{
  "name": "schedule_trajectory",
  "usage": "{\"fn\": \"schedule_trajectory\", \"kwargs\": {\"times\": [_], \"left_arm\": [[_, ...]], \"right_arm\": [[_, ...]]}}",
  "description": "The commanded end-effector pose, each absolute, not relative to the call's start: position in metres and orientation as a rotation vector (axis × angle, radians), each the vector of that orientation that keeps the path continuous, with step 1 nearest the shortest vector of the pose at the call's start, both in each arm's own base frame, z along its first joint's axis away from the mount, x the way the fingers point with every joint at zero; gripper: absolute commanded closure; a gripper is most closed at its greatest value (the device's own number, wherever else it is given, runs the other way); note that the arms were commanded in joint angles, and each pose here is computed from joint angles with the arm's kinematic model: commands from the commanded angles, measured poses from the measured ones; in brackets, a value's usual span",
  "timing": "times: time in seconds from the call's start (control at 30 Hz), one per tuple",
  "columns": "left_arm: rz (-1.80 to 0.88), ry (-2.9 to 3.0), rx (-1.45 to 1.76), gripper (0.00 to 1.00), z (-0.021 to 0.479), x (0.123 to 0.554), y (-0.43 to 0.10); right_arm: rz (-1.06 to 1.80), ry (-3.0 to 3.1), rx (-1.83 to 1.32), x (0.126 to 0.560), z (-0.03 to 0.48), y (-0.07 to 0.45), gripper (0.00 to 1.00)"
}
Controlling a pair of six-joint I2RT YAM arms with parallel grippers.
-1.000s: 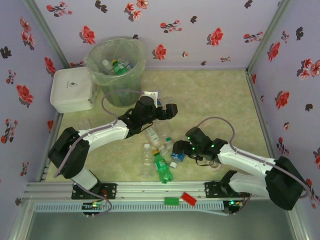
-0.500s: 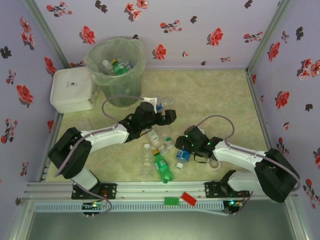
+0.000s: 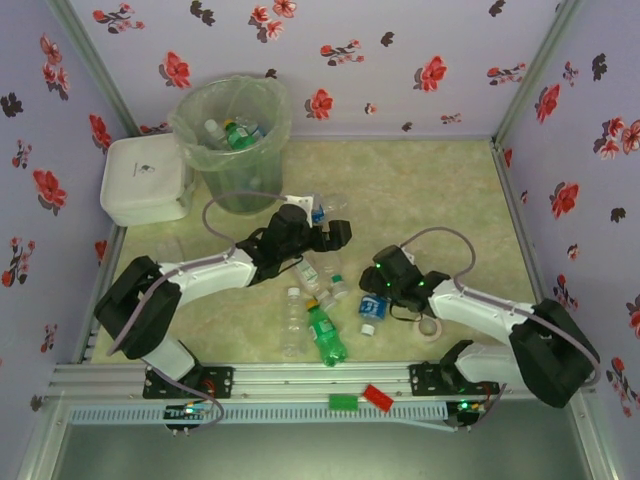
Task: Put the plastic bottles in the bin
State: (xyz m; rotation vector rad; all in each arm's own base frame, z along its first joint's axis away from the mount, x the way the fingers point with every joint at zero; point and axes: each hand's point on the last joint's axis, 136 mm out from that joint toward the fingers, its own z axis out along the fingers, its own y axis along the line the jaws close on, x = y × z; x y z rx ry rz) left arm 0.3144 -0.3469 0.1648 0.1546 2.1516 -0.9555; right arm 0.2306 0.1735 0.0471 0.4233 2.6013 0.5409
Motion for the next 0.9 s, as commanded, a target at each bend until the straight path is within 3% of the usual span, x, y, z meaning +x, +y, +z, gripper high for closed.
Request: {"fn": "schedule_trajectory", "kwargs": {"times": [0.0,0.47,0.87], "left_arm": [[-0.999,2.055,0.227,0.00,0.191,0.306,-0.348],[-1.386,1.836,0.502,0.02,0.230,0.259,-0.390],[-1.404,1.879,0.553,0.02,0.216,0.255,-0.416]], "right_arm": [[0.619,2.485,0.342,0.253,0.091,0.181,0.43],[0.862,2.232,0.214,0.319,0.214,0.198,0.45],[0.963,2.175,0.152,0.335,0.247,0.219,0.46]]}}
